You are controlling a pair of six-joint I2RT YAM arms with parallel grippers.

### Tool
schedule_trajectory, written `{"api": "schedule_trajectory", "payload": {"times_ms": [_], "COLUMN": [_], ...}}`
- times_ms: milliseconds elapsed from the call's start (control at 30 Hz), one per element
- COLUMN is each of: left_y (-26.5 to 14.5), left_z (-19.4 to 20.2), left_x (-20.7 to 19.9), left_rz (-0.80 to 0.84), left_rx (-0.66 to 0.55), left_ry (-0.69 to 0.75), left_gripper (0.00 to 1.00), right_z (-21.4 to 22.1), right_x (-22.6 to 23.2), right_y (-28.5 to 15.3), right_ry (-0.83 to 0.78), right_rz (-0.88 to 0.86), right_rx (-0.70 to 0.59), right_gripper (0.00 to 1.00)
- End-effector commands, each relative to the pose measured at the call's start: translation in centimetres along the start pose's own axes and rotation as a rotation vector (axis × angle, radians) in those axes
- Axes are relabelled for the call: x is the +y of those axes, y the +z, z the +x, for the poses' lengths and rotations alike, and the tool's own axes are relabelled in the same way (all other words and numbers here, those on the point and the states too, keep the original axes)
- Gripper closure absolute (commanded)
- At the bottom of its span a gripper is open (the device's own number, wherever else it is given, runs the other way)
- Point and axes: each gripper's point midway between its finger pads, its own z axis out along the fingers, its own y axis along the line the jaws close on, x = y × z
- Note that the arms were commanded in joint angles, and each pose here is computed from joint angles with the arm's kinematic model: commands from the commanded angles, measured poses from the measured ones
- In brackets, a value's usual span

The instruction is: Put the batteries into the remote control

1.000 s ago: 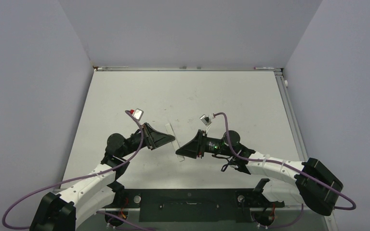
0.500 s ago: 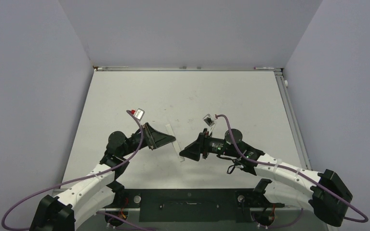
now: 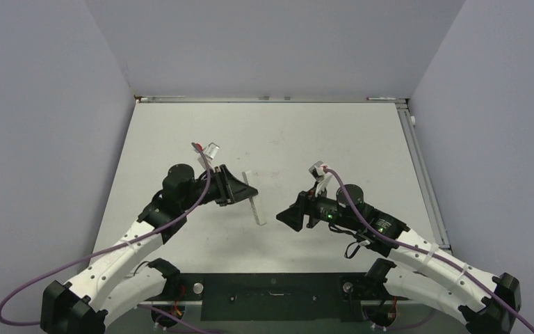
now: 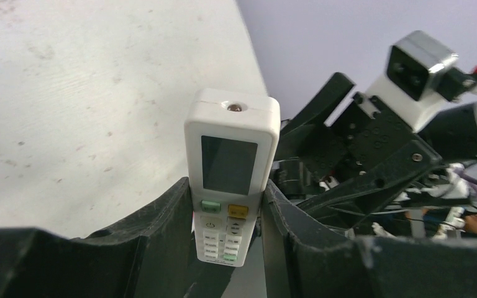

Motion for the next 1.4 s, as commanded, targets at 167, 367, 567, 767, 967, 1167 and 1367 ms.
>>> {"api": "schedule_trajectory", "payload": {"times_ms": [167, 367, 567, 767, 967, 1167, 1367], "left_y": [1.5, 3.0, 4.3, 5.7, 7.3, 9.0, 10.1], "left_z": [0.2, -0.4, -0.8, -0.8, -0.3, 0.3, 0.7], "left_x": [4.4, 6.3, 7.8, 8.8, 10.5, 12.4, 14.2], "left_rz": [-0.388, -0.505, -0.577, -0.606, -0.644, -0.686, -0.735], "left_rx": [0.047, 0.046, 0.046, 0.061, 0.098, 0.150, 0.183], "left_ry": [0.097, 0.097, 0.082, 0.069, 0.055, 0.048, 0.050], "left_gripper": [1.00, 1.00, 1.00, 1.00, 1.00, 1.00, 1.00], "right_z": [-1.4, -1.3, -1.0, -0.2, -0.4, -0.1, 0.2], "right_x": [-4.2, -5.8, -6.5, -7.3, -8.1, -8.4, -8.9], "right_y": [-2.7, -4.0, -4.6, -4.7, -5.1, -5.1, -4.8], "right_ry": [-0.022, -0.013, -0.002, 0.000, -0.004, -0.006, -0.012], "right_rz": [0.283, 0.402, 0.435, 0.467, 0.513, 0.526, 0.543], "right_rx": [-0.050, -0.025, -0.042, -0.018, -0.034, -0.028, -0.016], "right_gripper": [0.38, 0.38, 0.38, 0.39, 0.39, 0.39, 0.39]}}
